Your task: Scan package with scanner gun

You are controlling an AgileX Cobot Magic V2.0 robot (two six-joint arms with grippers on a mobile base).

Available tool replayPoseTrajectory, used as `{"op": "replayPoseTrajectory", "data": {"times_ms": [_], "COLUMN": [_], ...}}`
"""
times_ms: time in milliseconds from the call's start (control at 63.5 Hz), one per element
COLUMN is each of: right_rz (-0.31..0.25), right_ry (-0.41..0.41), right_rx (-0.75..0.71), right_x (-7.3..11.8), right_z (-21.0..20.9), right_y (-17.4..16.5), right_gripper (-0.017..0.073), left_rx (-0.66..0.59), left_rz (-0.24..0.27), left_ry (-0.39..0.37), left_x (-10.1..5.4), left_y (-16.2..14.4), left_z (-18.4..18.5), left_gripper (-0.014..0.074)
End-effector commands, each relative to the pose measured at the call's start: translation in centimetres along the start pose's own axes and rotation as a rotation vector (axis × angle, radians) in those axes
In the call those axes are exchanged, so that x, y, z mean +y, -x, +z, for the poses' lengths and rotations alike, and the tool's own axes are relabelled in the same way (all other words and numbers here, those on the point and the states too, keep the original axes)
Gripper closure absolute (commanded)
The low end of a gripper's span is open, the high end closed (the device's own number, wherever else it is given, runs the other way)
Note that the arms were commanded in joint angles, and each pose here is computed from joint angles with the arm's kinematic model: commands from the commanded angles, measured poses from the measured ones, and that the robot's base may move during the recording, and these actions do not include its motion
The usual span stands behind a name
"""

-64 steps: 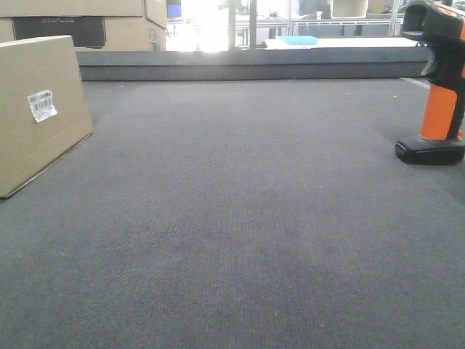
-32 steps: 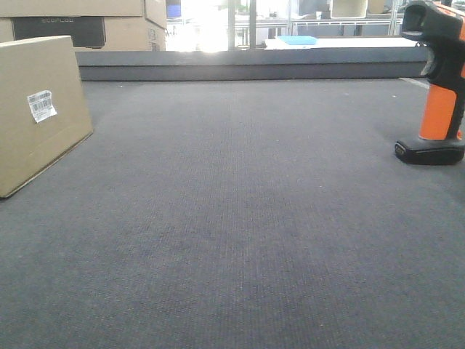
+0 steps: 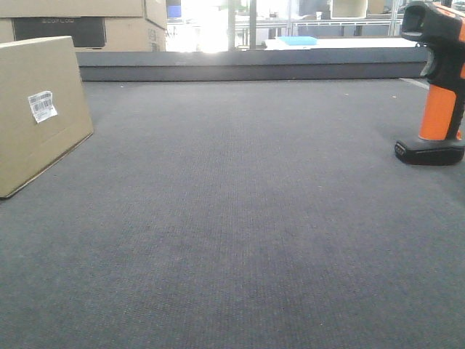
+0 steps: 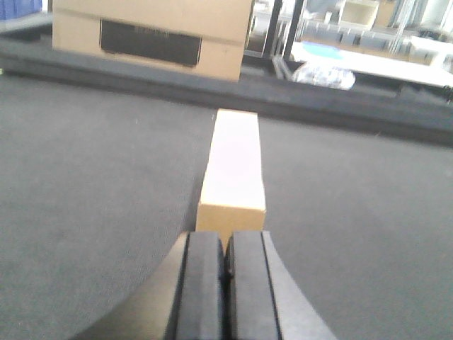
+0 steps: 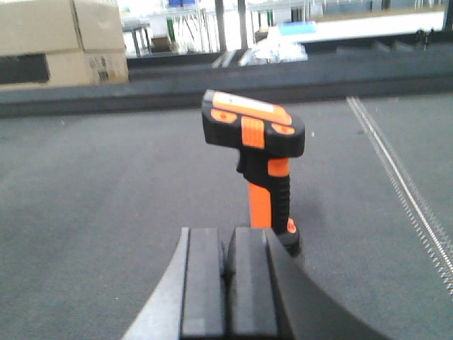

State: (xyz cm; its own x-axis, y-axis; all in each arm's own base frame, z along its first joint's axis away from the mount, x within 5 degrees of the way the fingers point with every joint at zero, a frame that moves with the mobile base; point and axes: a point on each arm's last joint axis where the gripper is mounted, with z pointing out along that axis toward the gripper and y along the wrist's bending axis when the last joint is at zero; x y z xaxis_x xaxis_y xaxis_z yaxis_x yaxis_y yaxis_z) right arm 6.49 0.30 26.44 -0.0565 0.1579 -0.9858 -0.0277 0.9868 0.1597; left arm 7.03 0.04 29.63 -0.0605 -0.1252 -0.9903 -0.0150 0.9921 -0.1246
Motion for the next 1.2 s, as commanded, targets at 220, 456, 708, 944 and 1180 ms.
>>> {"op": "replayPoseTrajectory", "data": {"times_ms": [220, 456, 708, 944, 1180], "right_rz": [-0.025, -0.025, -0.025, -0.025, -0.257], "right_ry": [0.017, 0.017, 0.017, 0.017, -0.019], "right_rx": [-0.041, -0.057, -0.057, -0.060, -0.139], "right_x": [0.1, 0.1, 0.1, 0.1, -0.4], "right_z": [-2.6, -2.6, -2.6, -2.5, -1.6], "right_y": [-0.4, -0.2, -0.2, -0.3, -1.8], "right_gripper": [0.0727, 0.0727, 0.0727, 0.0727, 0.0727], "left_rx": [-0.130, -0.137, -0.137, -0.137, -0.137], "left_rz": [-0.015, -0.013, -0.013, -0.013, -0.013], "left_ry": [-0.014, -0.014, -0.014, -0.014, -0.014], "left_x": [-0.1, -0.1, -0.1, -0.1, -0.1], "left_y": [0.5, 0.6, 0.6, 0.6, 0.6], "left_z": [-2.6, -2.7, -2.7, -2.7, -2.7], "left_gripper": [0.0704, 0.0704, 0.0704, 0.0704, 0.0704]}}
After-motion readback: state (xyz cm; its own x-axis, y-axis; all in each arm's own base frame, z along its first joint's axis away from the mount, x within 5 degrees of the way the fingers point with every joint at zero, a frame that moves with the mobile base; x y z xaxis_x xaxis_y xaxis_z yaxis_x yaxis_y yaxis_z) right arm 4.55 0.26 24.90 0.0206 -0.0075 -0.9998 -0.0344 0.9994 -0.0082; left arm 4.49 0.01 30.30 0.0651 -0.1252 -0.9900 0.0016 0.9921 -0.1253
